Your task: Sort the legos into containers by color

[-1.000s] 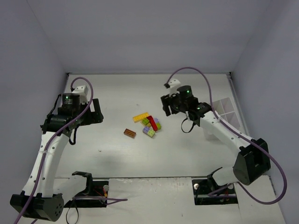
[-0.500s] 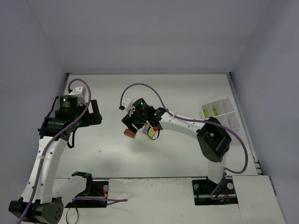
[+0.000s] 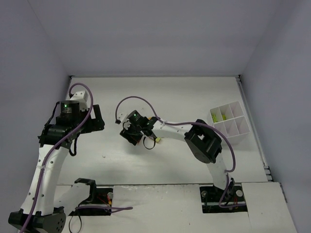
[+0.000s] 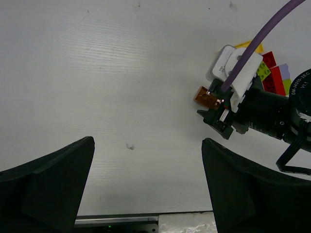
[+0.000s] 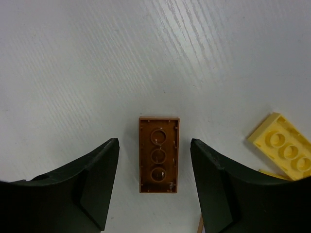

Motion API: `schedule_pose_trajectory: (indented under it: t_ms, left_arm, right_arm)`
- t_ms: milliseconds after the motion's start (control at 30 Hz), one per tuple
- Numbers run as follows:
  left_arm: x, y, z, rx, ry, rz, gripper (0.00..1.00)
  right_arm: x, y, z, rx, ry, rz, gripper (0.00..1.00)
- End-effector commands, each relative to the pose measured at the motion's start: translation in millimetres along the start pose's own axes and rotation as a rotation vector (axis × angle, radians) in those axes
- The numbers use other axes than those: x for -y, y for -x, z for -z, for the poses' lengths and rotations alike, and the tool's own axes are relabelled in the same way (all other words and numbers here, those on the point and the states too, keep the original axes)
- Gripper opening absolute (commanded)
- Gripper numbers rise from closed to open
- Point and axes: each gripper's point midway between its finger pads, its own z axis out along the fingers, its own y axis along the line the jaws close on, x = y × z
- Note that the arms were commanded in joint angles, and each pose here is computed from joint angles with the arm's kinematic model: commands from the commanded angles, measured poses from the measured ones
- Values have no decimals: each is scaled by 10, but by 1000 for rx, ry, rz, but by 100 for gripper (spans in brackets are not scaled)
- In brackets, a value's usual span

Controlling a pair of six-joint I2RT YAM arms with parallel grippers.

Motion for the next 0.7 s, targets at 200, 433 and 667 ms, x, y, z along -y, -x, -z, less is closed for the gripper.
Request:
schedule_pose_trajectory:
  t_ms: [200,433,667]
  left_arm:
    - [14,62,1,25,1,7,85]
    - [32,78,3,29,-8,7,85]
    - [53,102,3,33,-17,9,85]
  right_arm:
    - [80,156,57,45,-57,3,47]
    - [91,156,95,46,-66,0,10]
    - [204,401,451,125,-116,-14,0]
